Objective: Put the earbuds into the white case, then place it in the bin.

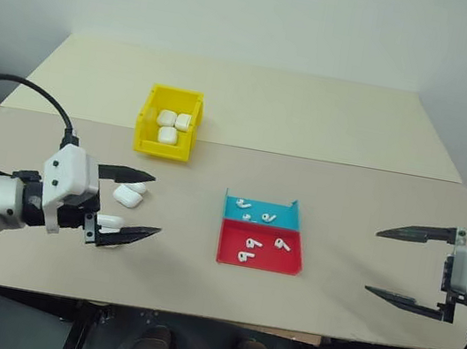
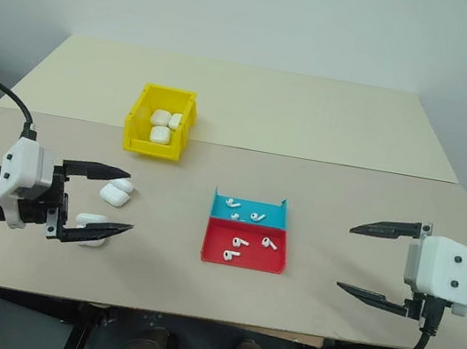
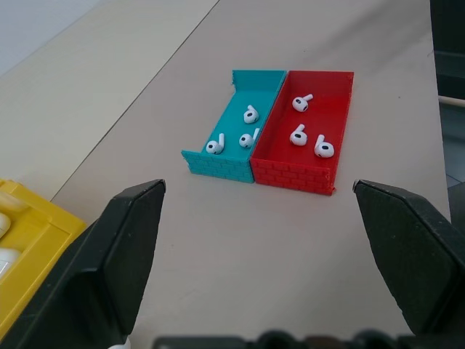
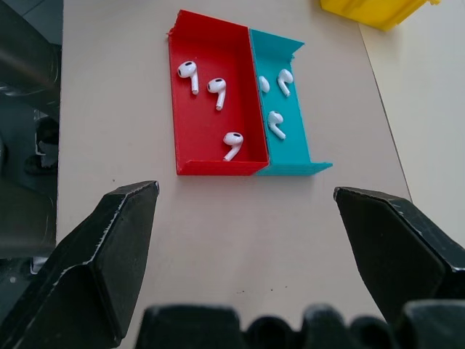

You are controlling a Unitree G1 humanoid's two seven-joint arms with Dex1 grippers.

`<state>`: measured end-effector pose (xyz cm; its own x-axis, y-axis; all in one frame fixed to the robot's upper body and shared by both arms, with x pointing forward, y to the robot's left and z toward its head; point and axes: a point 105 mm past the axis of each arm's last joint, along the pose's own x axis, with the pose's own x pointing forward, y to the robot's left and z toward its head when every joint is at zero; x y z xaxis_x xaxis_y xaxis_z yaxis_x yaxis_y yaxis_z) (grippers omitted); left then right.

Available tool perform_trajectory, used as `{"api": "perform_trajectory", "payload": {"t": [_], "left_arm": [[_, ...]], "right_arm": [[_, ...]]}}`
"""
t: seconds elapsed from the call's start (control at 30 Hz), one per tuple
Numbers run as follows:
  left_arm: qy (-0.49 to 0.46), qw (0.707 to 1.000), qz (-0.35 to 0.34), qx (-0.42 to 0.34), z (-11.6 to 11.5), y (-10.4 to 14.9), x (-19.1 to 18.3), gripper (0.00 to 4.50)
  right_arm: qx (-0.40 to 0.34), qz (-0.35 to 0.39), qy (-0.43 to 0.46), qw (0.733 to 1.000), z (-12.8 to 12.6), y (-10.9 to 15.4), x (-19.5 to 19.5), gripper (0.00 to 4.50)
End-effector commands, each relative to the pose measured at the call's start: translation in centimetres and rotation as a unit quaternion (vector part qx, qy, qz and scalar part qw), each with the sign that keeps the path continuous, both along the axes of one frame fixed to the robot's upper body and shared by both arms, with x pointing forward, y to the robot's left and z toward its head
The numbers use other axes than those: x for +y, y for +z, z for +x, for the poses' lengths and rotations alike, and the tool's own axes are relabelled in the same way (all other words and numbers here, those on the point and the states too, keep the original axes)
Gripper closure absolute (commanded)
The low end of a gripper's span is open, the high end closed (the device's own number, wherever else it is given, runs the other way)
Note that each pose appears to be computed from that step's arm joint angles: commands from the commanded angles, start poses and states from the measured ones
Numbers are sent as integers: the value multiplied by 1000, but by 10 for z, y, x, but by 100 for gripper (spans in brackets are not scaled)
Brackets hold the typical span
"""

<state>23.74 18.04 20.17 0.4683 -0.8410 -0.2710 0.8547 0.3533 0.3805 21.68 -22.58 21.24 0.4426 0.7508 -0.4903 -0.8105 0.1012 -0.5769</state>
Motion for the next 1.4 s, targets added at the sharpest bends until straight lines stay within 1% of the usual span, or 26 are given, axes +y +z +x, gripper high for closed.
{"api": "perform_trajectory", "payload": {"t": [0.03,0.1,0.23,0.37,0.4,0.47,0.5,0.57,0.67,0.7,0.8,0.87,0.93,0.97,1.03,1.13,1.17,1.2,1.27,1.3,1.4], "left_arm": [[-11,1000,-5,-14,-5,12,-5,0],[4,999,-22,-29,-2,17,-6,0],[18,999,-2,-42,-1,15,-7,0],[52,997,11,-64,2,14,-8,0],[67,997,7,-48,3,13,-7,0],[117,992,22,-50,8,11,-6,0],[133,990,17,-38,8,11,-7,0],[168,984,5,-55,7,16,-11,0],[246,968,0,-45,12,14,-9,0],[268,963,10,-33,13,11,-7,0],[339,938,62,33,16,-1,7,0],[395,908,92,100,21,-15,25,0],[419,892,113,127,19,-24,34,0],[423,890,116,128,17,-25,35,0],[437,881,110,145,15,-32,38,0],[477,857,98,168,7,-48,42,0],[473,859,97,173,1,-45,35,0],[487,848,77,195,-4,-43,30,0],[535,815,60,214,-11,-42,29,0],[547,806,48,219,-13,-45,27,0],[579,785,40,217,-22,-52,24,0]], "right_arm": [[-24,-7,4,1000,0,8,1,2],[-24,-7,4,1000,0,8,1,2],[-22,-9,3,1000,1,6,0,2],[-19,-10,2,1000,2,5,0,2],[-18,-9,2,1000,2,5,0,2],[-16,-8,2,1000,3,4,0,2],[-17,-8,2,1000,4,4,0,2],[-24,-10,-4,1000,7,5,-1,2],[-20,-7,-3,1000,5,6,-1,2],[-17,-8,-2,1000,3,6,-1,2],[-8,-15,-8,1000,1,2,-3,2],[2,-16,-13,1000,1,-3,-2,2],[12,-17,-16,1000,2,-8,-2,2],[14,-18,-16,1000,2,-9,-1,2],[17,-19,-16,1000,2,-12,-1,2],[28,-20,-16,999,6,-18,0,2],[29,-19,-16,999,7,-18,1,2],[31,-18,-15,999,8,-20,2,2],[36,-17,-15,999,9,-22,3,2],[40,-17,-14,999,10,-24,4,2],[46,-20,-12,999,10,-28,4,2]]}}
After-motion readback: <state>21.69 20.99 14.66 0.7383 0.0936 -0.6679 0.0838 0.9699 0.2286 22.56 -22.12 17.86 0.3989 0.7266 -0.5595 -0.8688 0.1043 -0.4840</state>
